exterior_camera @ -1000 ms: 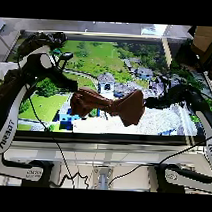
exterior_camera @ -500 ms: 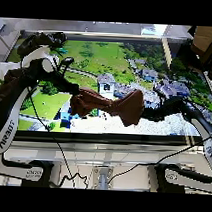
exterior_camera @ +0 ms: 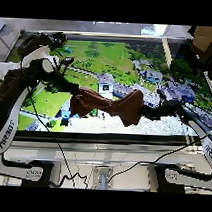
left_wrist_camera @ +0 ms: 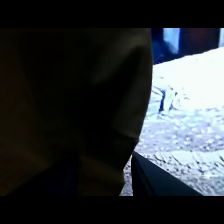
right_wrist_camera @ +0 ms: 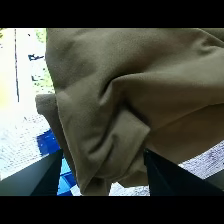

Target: Fold the shirts.

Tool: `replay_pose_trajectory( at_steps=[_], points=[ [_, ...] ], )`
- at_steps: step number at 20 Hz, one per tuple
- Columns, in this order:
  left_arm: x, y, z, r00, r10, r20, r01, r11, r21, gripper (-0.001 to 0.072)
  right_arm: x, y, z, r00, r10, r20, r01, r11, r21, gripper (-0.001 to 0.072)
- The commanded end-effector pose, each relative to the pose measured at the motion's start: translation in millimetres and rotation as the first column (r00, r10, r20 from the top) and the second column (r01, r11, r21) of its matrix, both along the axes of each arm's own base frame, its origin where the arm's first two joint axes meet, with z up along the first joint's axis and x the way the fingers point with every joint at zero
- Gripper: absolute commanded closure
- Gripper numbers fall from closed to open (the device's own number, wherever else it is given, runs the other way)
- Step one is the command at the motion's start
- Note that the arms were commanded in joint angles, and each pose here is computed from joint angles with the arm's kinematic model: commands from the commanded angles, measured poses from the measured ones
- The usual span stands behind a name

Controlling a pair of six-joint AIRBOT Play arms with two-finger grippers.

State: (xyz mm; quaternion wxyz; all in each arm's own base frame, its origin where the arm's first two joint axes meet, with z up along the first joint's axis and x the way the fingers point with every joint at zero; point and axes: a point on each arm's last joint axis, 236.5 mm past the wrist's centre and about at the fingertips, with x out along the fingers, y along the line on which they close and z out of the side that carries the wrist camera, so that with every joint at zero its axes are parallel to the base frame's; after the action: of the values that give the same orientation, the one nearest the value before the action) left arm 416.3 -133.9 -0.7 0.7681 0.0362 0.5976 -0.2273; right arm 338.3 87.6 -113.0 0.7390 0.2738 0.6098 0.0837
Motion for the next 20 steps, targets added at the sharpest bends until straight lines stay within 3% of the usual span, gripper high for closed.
replay_pose_trajectory(
  at_steps=[1,5,6,7,10,15,20],
  points=[
    [-2,3,-1,1.0,0.0,-0.008,0.0,1.0,0.011,0.013,4,3,-10,1.0,0.005,0.013,-0.004,1.0,-0.019,0.0355],
    [-16,27,-13,0.998,0.001,-0.069,0.007,0.993,0.114,0.013,9,17,-14,0.998,0.047,0.053,-0.044,0.998,-0.05,0.0584],
    [-22,29,-18,0.995,0.006,-0.096,0.005,0.994,0.113,0.013,11,19,-14,0.997,0.052,0.065,-0.048,0.997,-0.057,0.0656],
    [-29,30,-24,0.992,0.02,-0.128,-0.008,0.996,0.094,0.013,13,20,-13,0.996,0.055,0.075,-0.05,0.997,-0.064,0.068],
    [-58,28,-50,0.964,0.071,-0.255,-0.074,0.997,0.0,0.013,14,21,-14,0.995,0.058,0.082,-0.052,0.996,-0.071,0.0681],
    [-89,-22,-50,0.938,-0.034,-0.345,-0.066,0.959,-0.274,0.0131,14,21,-14,0.995,0.059,0.082,-0.053,0.996,-0.072,0.0681],
    [-96,-14,-56,0.933,-0.05,-0.357,-0.04,0.969,-0.242,0.0142,13,21,-14,0.995,0.059,0.077,-0.054,0.996,-0.068,0.0681]
  ],
)
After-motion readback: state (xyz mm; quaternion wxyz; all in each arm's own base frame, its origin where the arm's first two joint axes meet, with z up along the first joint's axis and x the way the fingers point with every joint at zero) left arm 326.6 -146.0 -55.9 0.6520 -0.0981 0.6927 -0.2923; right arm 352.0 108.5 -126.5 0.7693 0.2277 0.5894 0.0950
